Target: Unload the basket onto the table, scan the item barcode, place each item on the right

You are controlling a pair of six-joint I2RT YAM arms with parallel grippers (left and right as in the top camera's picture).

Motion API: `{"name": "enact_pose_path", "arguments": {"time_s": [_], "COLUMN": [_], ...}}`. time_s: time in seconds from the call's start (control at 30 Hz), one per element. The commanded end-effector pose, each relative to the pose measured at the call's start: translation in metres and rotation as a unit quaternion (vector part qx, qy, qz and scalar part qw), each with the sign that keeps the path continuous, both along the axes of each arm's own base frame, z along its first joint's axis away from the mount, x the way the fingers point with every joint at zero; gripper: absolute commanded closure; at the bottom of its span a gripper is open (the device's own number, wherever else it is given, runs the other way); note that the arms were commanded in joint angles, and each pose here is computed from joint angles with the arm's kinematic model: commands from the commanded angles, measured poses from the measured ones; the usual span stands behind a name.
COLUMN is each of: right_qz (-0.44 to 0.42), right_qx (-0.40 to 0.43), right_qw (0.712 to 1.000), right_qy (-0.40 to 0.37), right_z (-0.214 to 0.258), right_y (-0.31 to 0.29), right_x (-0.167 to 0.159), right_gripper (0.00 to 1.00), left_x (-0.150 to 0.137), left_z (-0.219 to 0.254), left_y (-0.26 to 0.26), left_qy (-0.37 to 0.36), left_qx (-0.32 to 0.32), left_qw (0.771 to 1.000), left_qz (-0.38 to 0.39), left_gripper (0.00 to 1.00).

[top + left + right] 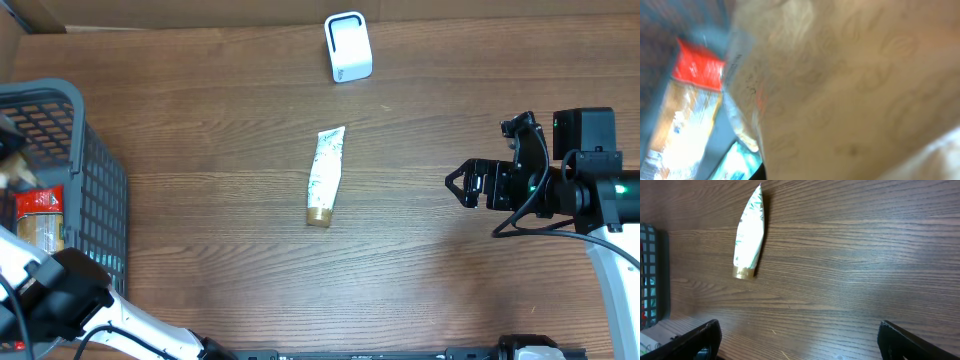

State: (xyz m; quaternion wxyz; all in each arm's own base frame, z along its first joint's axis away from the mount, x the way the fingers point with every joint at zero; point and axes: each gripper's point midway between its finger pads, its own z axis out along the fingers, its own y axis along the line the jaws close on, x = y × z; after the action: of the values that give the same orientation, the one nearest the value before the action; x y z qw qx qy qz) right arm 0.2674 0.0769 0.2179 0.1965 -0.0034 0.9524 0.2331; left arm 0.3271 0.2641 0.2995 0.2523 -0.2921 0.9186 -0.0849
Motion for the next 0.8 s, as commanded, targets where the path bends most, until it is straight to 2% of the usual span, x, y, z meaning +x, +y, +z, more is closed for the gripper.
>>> {"name": "enact_pose_path", "arguments": {"time_s": [0.0,0.1,0.2,0.3,0.4,0.5,0.6,0.77], "right_qz": [0.003,0.003,0.003,0.002,0.003,0.003,0.003,0.003], "right_qx": [0.002,0.003,0.002,0.002,0.003,0.002,0.002,0.002], "right_qw": [1.0,1.0,1.0,1.0,1.0,1.0,1.0,1.0], "right_qy": [-0.014,-0.014,-0.016,-0.02,-0.024,-0.023,-0.023,-0.022], "right_z": [0.009,0.009,0.01,0.011,0.011,0.011,0.011,0.011], "right_y": [0.002,0.002,0.002,0.002,0.002,0.002,0.002,0.002], "right_x": [0.003,0.003,0.004,0.006,0.007,0.007,0.007,0.006], "right_gripper": [0.0,0.0,0.0,0.0,0.0,0.0,0.0,0.0], "left_x": [-0.001,-0.027,-0.049,-0.065,-0.074,-0.074,-0.063,-0.051], "left_z": [0.083,0.145,0.184,0.214,0.232,0.227,0.203,0.154], "left_y": [-0.036,-0.076,-0.118,-0.17,-0.228,-0.26,-0.293,-0.343], "left_qy": [-0.123,-0.193,-0.25,-0.31,-0.353,-0.347,-0.308,-0.242], "left_qx": [0.028,0.079,0.1,0.09,0.054,0.032,-0.01,-0.072], "left_qw": [0.992,0.977,0.961,0.938,0.911,0.902,0.897,0.864], "left_qz": [-0.018,-0.038,-0.067,-0.124,-0.206,-0.255,-0.317,-0.435], "left_gripper": [0.96,0.96,0.96,0.96,0.96,0.96,0.96,0.96]}}
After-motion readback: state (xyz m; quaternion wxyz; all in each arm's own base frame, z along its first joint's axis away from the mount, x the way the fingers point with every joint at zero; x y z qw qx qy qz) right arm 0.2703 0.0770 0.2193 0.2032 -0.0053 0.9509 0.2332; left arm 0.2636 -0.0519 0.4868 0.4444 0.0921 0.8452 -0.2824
